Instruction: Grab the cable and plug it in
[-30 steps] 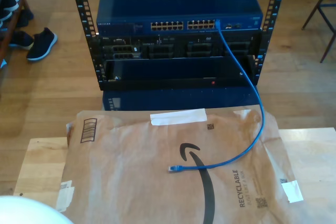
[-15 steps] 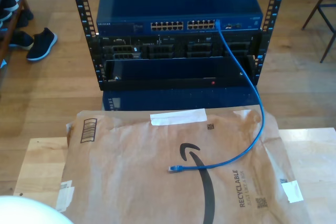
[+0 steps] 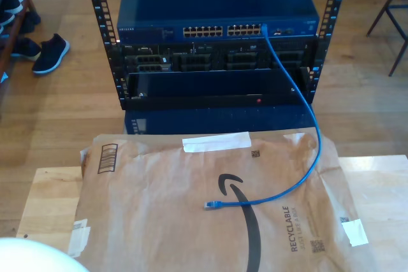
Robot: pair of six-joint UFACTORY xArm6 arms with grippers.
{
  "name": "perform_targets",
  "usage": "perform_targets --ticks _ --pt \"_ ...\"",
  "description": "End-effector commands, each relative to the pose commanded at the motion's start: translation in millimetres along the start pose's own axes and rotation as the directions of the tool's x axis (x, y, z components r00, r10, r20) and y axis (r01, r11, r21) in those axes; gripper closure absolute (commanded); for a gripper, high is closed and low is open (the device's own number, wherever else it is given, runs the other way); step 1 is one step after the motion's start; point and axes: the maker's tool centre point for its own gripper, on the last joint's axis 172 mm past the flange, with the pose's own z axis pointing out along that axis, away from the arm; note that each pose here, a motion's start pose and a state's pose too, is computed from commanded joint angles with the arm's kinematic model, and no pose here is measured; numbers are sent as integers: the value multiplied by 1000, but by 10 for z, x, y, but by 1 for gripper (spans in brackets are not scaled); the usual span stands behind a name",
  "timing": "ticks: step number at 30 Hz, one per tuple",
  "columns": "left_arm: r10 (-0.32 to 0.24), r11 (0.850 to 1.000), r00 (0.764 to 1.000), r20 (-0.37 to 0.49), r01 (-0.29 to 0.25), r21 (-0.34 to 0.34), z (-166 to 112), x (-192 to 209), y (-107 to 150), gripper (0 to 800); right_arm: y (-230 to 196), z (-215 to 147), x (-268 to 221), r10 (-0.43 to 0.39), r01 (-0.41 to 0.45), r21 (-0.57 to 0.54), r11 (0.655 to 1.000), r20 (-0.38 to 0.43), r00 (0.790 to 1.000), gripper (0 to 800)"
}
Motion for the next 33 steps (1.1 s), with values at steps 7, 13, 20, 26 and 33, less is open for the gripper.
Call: perform_targets --ticks 7,13,20,26,33 --pt "-1 1000 1000 0 1 -1 0 0 -2 0 -47 64 -57 23 -24 22 999 26 999 4" --pt "-1 1000 1000 0 1 -1 0 0 -2 0 -44 69 -62 19 -19 18 1000 26 999 4" --pt "0 1000 1000 0 0 0 0 0 0 0 -43 62 -51 19 -19 18 1000 23 1000 3" --pt "0 1000 1000 0 0 0 0 0 0 0 -44 69 -62 19 -19 18 1000 26 999 3" --pt "0 1000 1000 0 0 0 0 0 0 0 -44 69 -62 19 -19 18 1000 26 999 3"
